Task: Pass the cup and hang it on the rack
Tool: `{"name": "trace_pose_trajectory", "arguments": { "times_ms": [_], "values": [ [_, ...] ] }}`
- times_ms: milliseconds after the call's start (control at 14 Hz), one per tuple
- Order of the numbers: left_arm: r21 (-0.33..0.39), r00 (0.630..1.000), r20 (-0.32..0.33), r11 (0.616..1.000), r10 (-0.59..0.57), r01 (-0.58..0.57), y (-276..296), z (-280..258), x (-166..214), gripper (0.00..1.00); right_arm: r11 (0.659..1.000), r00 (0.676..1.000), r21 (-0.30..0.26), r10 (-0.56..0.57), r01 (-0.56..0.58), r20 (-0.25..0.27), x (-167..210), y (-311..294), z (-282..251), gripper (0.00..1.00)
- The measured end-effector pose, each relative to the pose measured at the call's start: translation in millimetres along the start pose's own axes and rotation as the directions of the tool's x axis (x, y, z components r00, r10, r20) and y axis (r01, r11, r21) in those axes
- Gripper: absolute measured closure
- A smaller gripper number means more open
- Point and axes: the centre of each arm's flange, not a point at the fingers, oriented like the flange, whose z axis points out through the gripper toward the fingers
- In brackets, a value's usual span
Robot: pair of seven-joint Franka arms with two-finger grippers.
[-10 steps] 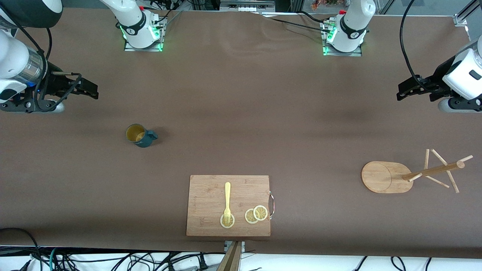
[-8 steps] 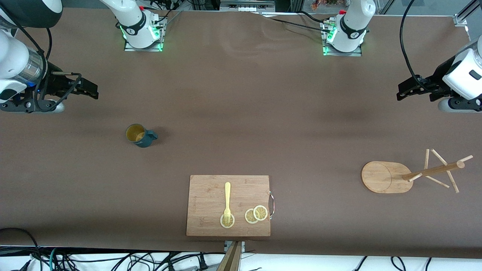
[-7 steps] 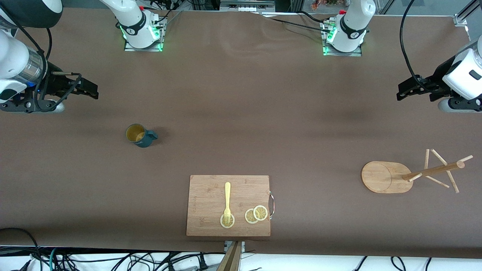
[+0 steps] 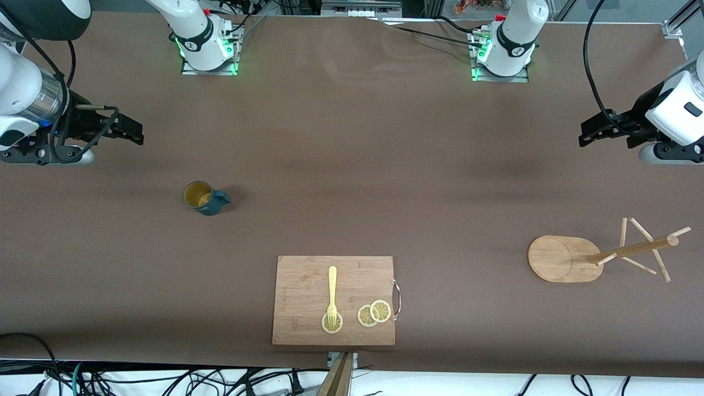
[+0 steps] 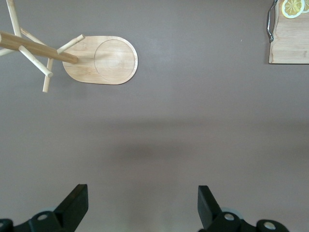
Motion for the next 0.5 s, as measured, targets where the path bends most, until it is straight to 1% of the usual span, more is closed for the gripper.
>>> {"name": "trace_pose_trajectory", "arguments": {
  "times_ms": [286,500],
  "values": [
    [0.0,1.0,0.0,1.0,0.0,0.0,0,0,0,0.0,1.0,1.0,-0.001,0.0,0.0,0.004,1,0,3,0.0],
    [0.0,1.0,0.0,1.0,-0.001,0.001,-1,0,0,0.0,1.0,1.0,-0.002,0.0,0.0,0.011,6,0,17,0.0]
  ]
}}
